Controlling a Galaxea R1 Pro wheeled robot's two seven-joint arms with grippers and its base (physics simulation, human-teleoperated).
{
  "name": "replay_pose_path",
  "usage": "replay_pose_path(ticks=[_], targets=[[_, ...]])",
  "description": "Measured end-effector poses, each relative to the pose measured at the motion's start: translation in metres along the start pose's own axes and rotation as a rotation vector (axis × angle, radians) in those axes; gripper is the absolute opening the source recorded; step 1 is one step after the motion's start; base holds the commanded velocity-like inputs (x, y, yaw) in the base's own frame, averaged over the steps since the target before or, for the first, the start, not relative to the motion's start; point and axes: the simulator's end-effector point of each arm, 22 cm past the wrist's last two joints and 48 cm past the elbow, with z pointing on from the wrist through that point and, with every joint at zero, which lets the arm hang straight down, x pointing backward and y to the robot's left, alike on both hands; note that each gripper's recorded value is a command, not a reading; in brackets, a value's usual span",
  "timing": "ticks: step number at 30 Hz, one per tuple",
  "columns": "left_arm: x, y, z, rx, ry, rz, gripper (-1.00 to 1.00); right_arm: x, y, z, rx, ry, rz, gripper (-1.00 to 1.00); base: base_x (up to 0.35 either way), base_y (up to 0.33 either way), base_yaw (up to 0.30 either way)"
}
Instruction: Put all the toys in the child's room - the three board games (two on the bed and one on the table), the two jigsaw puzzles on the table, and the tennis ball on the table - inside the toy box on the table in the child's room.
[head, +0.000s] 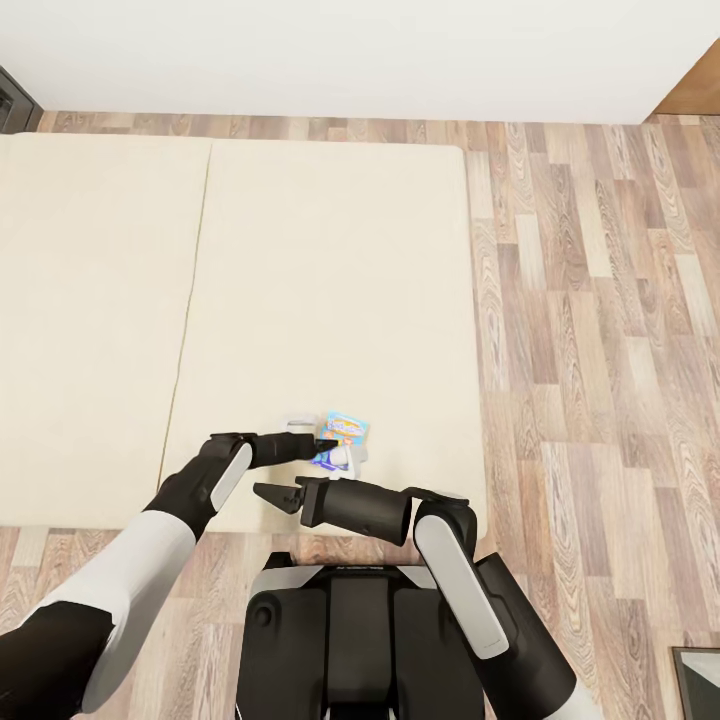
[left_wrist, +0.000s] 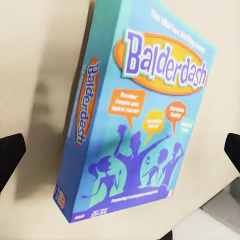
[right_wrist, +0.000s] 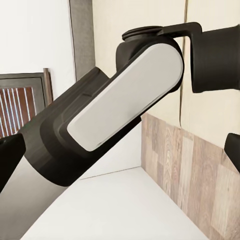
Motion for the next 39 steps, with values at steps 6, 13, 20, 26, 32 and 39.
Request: replay_pose_path(ticks=[6, 13, 20, 26, 32, 39], targets=[[-0.0022, 0.0017, -0.0006, -0.004, -0.01, 0.009, 1.0, -0.0001, 0.0006, 0.0004, -0.001, -0.001, 0.0, 1.0, 0.0, 0.0, 0.0], [-0.0021, -0.0003, 0.0005, -0.001, -0.01, 0.013, 1.0, 0.0002, 0.0011, 0.0007, -0.002, 0.0, -0.001, 1.0, 0.0, 0.0, 0.0], [-0.002, -0.0002, 0.0004, -0.001, -0.01, 0.014, 1.0, 0.0004, 0.0014, 0.0008, -0.003, 0.0, -0.001, 1.0, 0.0, 0.0, 0.0], [-0.002, -0.0006, 0.0005, 0.0, -0.01, 0.014, 1.0, 0.0004, 0.0014, 0.0009, -0.003, 0.0, -0.001, 1.0, 0.0, 0.0, 0.0], [-0.0035, -0.001, 0.0007, 0.0, -0.017, 0.018, 1.0, 0.0004, 0.0014, 0.0009, -0.003, 0.0, -0.001, 1.0, 0.0, 0.0, 0.0], [-0.0042, -0.0012, 0.0008, 0.001, -0.021, 0.019, 1.0, 0.0004, 0.0014, 0.0009, -0.003, 0.0, -0.001, 1.0, 0.0, -0.114, 0.0]])
